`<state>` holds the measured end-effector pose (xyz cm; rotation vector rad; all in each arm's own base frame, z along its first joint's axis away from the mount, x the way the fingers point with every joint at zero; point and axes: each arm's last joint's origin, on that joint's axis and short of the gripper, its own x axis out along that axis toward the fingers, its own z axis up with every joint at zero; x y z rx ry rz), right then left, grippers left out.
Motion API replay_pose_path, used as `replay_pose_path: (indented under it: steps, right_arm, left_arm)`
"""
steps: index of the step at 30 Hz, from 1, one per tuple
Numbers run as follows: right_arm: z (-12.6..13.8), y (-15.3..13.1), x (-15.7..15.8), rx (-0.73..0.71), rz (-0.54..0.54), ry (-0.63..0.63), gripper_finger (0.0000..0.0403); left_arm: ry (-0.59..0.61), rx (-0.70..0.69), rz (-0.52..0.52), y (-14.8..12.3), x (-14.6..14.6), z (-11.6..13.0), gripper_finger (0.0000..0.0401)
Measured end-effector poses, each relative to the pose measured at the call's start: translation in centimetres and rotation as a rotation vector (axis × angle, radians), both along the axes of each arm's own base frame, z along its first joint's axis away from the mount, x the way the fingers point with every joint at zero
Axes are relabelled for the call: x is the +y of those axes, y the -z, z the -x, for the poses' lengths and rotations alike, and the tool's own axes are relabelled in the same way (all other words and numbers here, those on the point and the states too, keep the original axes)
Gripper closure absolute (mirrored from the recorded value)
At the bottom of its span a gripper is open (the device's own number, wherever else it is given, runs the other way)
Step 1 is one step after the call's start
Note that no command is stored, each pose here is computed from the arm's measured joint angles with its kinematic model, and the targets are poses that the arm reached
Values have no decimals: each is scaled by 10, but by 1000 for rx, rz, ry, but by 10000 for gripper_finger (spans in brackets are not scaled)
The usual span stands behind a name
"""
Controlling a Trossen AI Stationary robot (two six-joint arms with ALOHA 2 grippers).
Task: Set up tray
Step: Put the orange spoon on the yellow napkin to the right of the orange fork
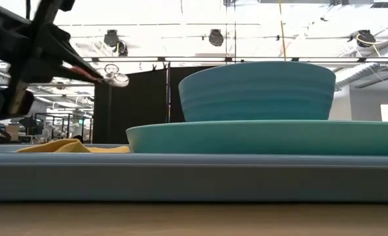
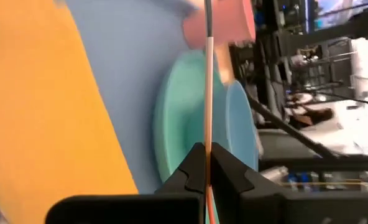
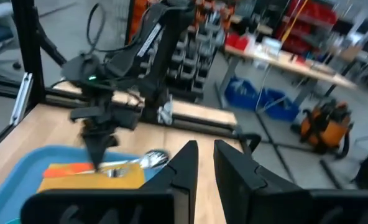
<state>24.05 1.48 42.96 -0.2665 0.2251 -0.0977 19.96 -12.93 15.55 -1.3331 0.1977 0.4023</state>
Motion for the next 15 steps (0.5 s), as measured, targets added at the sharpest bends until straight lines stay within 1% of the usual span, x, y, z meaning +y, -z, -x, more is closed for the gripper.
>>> replay_pose_path:
  steps: [3, 6, 9, 15]
  right_arm:
    - [4, 7, 0, -72, 22, -3, 362]
    - [7, 10, -1, -125, 27, -2, 362]
    - [11, 14, -1, -144, 26, -2, 364]
    - [16, 21, -2, -146, 40, -3, 362]
  left_arm:
    - [-20, 7, 56, 4, -14, -6, 395]
    - [-38, 22, 145, 14, -30, -12, 395]
    - [-51, 28, 204, 21, -40, -12, 395]
    - [-105, 11, 254, 35, -52, -3, 395]
